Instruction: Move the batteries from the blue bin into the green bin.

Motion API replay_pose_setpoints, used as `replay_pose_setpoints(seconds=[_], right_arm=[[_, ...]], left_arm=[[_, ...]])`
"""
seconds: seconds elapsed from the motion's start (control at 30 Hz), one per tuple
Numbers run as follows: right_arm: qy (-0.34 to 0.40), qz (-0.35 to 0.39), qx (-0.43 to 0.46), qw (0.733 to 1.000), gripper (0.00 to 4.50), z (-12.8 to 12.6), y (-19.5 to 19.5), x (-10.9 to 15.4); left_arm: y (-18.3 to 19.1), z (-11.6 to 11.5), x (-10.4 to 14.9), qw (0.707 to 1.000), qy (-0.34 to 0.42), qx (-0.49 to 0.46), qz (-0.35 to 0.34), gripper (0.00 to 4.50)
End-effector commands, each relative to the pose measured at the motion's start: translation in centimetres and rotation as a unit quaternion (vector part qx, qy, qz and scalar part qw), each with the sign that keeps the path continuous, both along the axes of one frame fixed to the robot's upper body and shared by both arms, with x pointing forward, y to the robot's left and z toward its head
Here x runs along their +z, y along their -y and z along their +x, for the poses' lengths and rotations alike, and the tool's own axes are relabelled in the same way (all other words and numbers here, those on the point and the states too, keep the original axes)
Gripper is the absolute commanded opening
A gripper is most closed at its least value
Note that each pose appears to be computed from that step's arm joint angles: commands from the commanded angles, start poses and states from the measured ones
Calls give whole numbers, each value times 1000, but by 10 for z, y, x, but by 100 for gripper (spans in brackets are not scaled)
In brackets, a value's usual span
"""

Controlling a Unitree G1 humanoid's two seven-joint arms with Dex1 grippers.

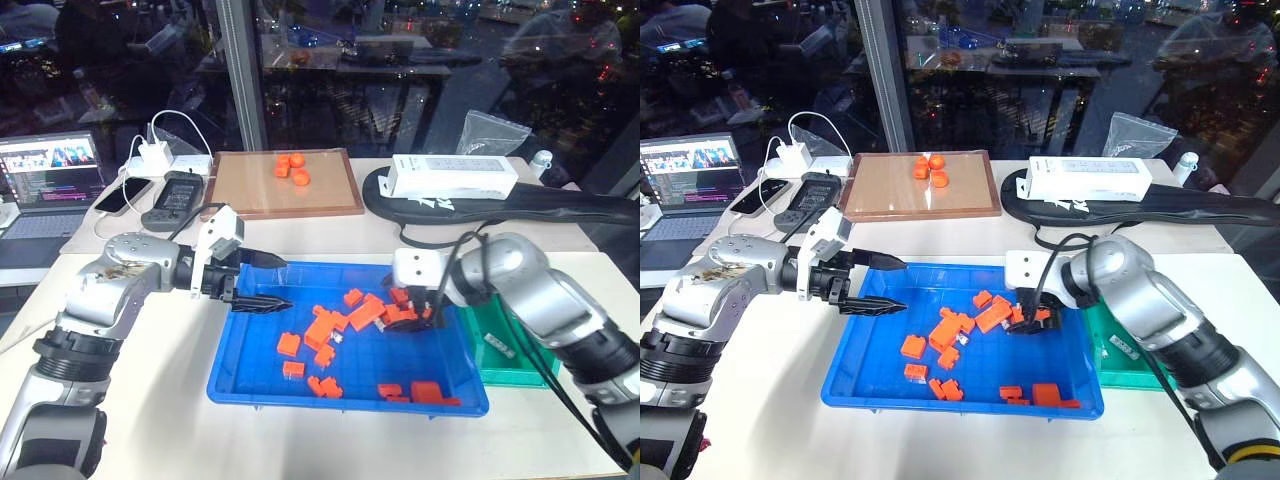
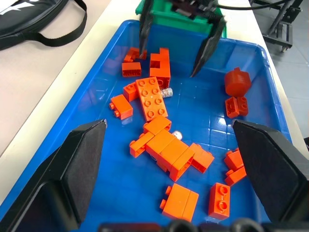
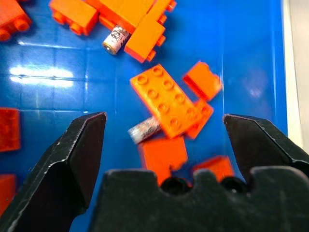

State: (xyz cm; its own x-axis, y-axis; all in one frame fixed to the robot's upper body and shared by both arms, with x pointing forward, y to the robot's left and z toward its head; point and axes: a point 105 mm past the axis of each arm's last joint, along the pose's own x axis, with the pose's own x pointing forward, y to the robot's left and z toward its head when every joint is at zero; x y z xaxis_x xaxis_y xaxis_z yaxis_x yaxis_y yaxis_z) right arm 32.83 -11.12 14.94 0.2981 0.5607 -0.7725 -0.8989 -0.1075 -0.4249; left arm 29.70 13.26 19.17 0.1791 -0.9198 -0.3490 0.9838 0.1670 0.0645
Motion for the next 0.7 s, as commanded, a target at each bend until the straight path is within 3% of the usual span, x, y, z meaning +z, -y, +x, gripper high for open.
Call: replay_pose_setpoints(seconds=[0.03, 0.13, 0.17, 0.2, 0.33, 0.43, 0.6, 0.7], right_arm=[[16, -21, 42, 999, 448, 10, -10, -2], [14, -47, 74, 996, 448, 10, -18, -15], [11, -48, 79, 996, 398, 10, -21, -18], [9, -49, 81, 996, 380, 11, -22, -21], [3, -61, 79, 995, 240, 15, -22, -30], [13, -52, 82, 995, 142, 15, -23, -20], [22, -16, 65, 998, 138, 8, -13, 21], [22, -9, 22, 999, 138, 8, 7, 32]], left_arm=[[-4, -5, 11, 1000, 22, 8, -6, 450], [-6, -9, 12, 1000, 18, 16, -17, 450], [-6, -10, 12, 1000, 17, 17, -17, 450], [-6, -10, 11, 1000, 17, 18, -16, 450], [-7, -11, 8, 1000, 15, 23, -12, 450], [-8, -9, 8, 999, 17, 26, -12, 450], [-8, -1, 14, 999, 31, 36, -18, 450], [-6, 0, 19, 999, 35, 30, -21, 450]])
